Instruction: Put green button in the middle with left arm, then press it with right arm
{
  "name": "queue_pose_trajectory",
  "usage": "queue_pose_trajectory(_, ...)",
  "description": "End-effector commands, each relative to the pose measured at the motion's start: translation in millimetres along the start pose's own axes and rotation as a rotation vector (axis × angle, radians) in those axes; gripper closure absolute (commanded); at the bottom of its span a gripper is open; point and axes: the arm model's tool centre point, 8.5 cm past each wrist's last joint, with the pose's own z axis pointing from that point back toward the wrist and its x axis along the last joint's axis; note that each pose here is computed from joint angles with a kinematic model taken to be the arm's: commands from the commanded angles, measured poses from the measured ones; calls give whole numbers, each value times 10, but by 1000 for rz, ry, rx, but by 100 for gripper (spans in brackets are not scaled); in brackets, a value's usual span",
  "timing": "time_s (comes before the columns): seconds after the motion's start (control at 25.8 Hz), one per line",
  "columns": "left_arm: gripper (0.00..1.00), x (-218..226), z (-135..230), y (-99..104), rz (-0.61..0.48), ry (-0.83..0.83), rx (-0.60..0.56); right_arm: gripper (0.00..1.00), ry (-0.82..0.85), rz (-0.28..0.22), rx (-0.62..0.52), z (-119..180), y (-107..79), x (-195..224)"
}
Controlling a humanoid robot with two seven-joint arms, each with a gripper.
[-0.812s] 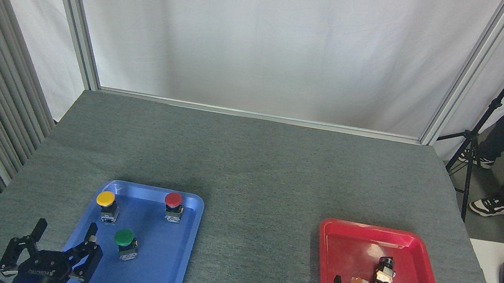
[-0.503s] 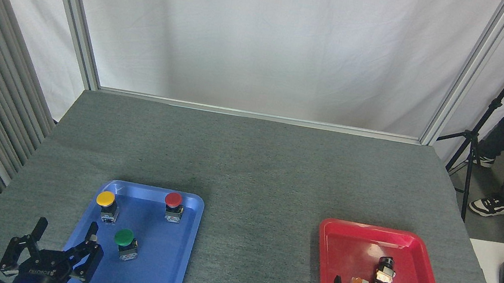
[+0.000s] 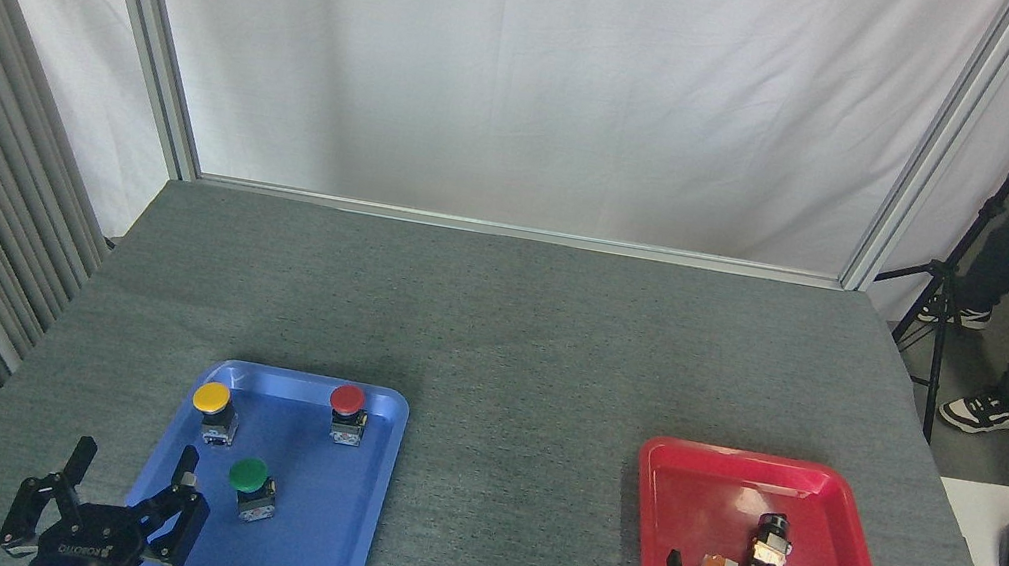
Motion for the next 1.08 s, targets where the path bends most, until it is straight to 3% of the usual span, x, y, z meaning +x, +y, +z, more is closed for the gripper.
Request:
queue_pose_trajectory(0.0, 1, -5, 7, 5, -2, -7, 3, 0, 0, 0, -2, -4, -5, 0)
queue_pose_trajectory(0.31, 1, 33, 43, -29, 2, -56, -5, 0, -2, 1, 1, -4, 2, 1)
queue_pose_trajectory(0.58, 1, -7, 146, -209, -8, -66, -75, 0, -4, 1, -3, -20, -13, 4)
queue_pose_trajectory(1.04, 1, 31, 95, -190, 0, -98, -76, 0, -2, 1, -3, -14, -10, 2)
